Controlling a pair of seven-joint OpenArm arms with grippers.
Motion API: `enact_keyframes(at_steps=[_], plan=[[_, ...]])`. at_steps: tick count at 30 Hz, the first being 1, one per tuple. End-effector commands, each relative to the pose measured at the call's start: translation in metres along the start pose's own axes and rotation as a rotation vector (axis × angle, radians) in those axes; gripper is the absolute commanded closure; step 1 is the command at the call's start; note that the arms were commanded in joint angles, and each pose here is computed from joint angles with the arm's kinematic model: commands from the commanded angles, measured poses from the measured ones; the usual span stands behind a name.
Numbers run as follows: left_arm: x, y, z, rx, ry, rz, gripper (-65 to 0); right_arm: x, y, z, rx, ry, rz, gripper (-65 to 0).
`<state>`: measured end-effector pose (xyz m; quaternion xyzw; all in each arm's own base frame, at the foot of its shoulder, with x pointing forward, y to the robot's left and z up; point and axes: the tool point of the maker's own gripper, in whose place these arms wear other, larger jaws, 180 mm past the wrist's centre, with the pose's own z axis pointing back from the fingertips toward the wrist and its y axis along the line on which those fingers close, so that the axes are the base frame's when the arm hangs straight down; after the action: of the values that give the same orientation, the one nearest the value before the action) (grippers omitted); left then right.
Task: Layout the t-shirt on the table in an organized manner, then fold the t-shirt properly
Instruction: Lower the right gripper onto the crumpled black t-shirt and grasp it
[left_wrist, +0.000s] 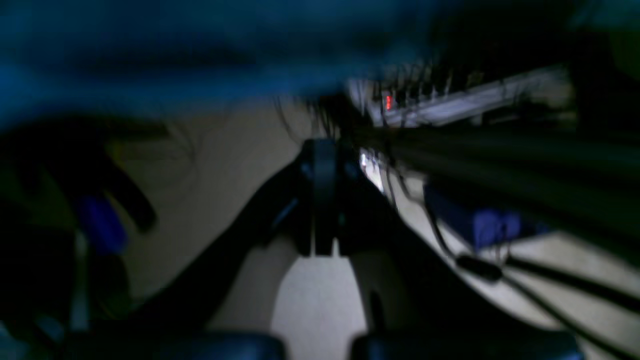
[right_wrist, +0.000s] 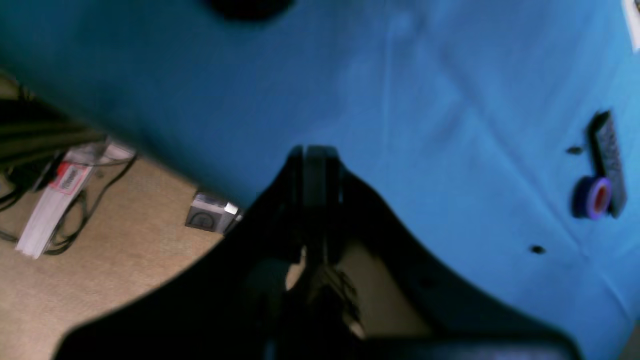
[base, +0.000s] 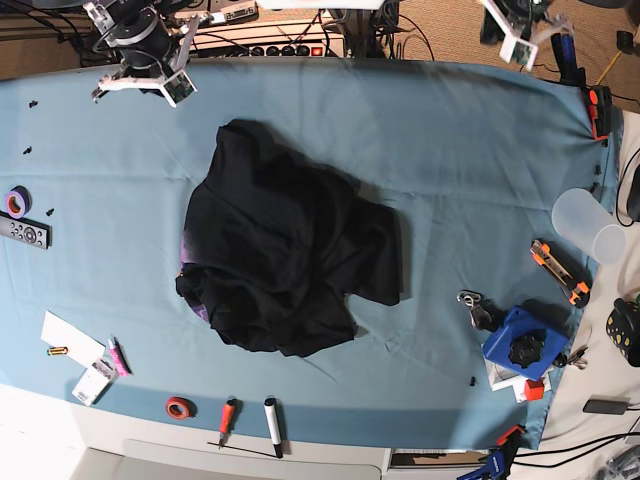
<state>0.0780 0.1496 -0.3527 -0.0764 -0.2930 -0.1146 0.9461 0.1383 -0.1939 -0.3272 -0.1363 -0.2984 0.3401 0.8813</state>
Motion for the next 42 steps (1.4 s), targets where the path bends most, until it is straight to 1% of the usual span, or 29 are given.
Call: enact_keyframes(at_steps=[1, 4, 6, 10, 12, 13, 14, 15, 17, 18, 19, 21, 23, 24, 25, 27, 30, 37, 39, 41, 42], plan=[[0.018, -0.001, 0.003, -0.003, -0.060, -0.018, 0.0, 0.010, -0.013, 0.002, -0.051, -0.033, 0.014, 0.0], [0.046, 0.003, -0.001, 0.009, -0.141, -0.039, 0.0, 0.020, -0.029, -0.001, -0.135, -0.056, 0.034, 0.0], [0.062, 0.007, -0.005, 0.017, -0.187, -0.051, 0.0, 0.024, -0.037, -0.002, -0.168, -0.063, 0.040, 0.0], [0.090, 0.012, -0.009, 0.029, -0.269, -0.071, 0.0, 0.032, -0.043, -0.003, -0.188, -0.088, 0.034, 0.0], [0.106, 0.009, -0.008, 0.010, -0.331, -0.102, 0.0, 0.037, -0.045, -0.003, -0.197, -0.110, 0.039, 0.0], [0.114, 0.005, -0.007, -0.010, -0.368, -0.126, -2.2, 0.040, -0.046, -0.002, -0.205, -0.124, 0.047, 0.0], [0.121, 0.000, -0.005, -0.034, -0.402, -0.151, -8.4, 0.043, -0.048, -0.001, -0.215, -0.138, 0.056, 0.0], [0.127, -0.005, -0.004, -0.059, -0.431, -0.178, -15.0, 0.045, -0.049, -0.001, -0.221, -0.149, 0.063, -3.9], [0.134, -0.010, -0.002, -0.081, -0.461, -0.204, -26.1, 0.045, -0.051, 0.000, -0.239, -0.149, 0.072, -15.9], [0.135, -0.009, -0.002, -0.080, -0.463, -0.204, -29.7, 0.043, -0.051, 0.000, -0.248, -0.138, 0.068, -21.2], [0.136, -0.009, -0.002, -0.078, -0.466, -0.204, -31.9, 0.044, -0.050, 0.000, -0.248, -0.138, 0.057, -24.4], [0.137, -0.009, -0.002, -0.078, -0.471, -0.207, -32.4, 0.047, -0.048, 0.000, -0.250, -0.152, 0.030, -24.9], [0.138, -0.009, -0.002, -0.078, -0.473, -0.207, -32.4, 0.049, -0.045, -0.003, -0.234, -0.146, -0.033, -24.9], [0.139, -0.009, -0.002, -0.078, -0.474, -0.207, -32.4, 0.051, -0.042, -0.006, -0.211, -0.144, -0.072, -24.9], [0.139, -0.009, -0.002, -0.078, -0.476, -0.208, -32.4, 0.055, -0.037, -0.008, -0.176, -0.148, -0.089, -24.9], [0.139, -0.009, -0.002, -0.079, -0.477, -0.208, -32.4, 0.071, -0.032, -0.011, -0.120, -0.200, -0.047, -24.9], [0.139, -0.009, -0.002, -0.080, -0.476, -0.208, -32.4, 0.095, -0.041, -0.010, -0.140, -0.290, -0.027, -24.9], [0.139, -0.009, -0.002, -0.080, -0.477, -0.207, -32.4, 0.114, -0.056, -0.008, -0.181, -0.351, -0.026, -24.9], [0.139, -0.009, -0.002, -0.080, -0.477, -0.208, -32.4, 0.117, -0.053, -0.009, -0.154, -0.363, -0.024, -24.9], [0.139, -0.009, -0.002, -0.080, -0.477, -0.208, -32.4, 0.117, -0.046, -0.016, -0.108, -0.361, -0.023, -24.9], [0.139, -0.009, -0.002, -0.080, -0.477, -0.207, -32.4, 0.116, -0.046, -0.021, -0.100, -0.353, -0.020, -24.9]])
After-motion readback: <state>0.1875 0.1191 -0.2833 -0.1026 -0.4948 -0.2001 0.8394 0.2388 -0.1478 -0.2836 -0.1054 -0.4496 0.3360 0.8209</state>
